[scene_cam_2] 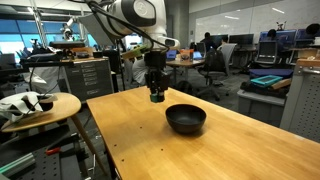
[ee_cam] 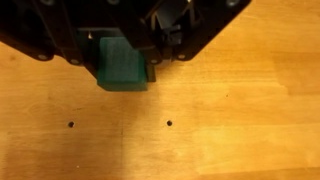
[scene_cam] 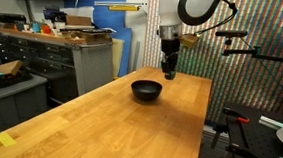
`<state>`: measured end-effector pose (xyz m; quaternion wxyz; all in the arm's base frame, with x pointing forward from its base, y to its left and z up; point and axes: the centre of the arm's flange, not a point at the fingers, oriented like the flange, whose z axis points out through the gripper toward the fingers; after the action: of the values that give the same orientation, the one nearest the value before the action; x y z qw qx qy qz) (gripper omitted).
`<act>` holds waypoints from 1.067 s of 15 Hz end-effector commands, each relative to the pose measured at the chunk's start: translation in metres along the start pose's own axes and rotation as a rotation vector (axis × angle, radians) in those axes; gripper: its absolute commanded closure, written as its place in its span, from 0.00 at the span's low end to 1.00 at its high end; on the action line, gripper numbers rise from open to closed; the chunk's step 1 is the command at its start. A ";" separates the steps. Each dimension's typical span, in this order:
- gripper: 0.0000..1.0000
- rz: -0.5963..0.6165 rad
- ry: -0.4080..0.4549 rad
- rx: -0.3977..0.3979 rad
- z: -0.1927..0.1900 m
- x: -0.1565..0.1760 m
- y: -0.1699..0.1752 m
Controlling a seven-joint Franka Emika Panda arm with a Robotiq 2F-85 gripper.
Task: Pick up the green block and place it in the black bowl.
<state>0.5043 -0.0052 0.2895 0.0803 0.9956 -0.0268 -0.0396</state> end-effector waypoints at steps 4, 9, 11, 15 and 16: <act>0.81 -0.020 0.003 0.008 0.000 0.069 0.016; 0.81 -0.036 0.002 0.007 0.027 0.101 0.011; 0.81 -0.035 0.004 0.001 0.040 0.113 0.010; 0.81 -0.026 0.007 -0.006 0.063 0.131 0.012; 0.81 -0.023 0.006 -0.006 0.070 0.135 0.014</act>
<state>0.6074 -0.0278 0.2261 0.0874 0.9951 -0.0144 -0.0449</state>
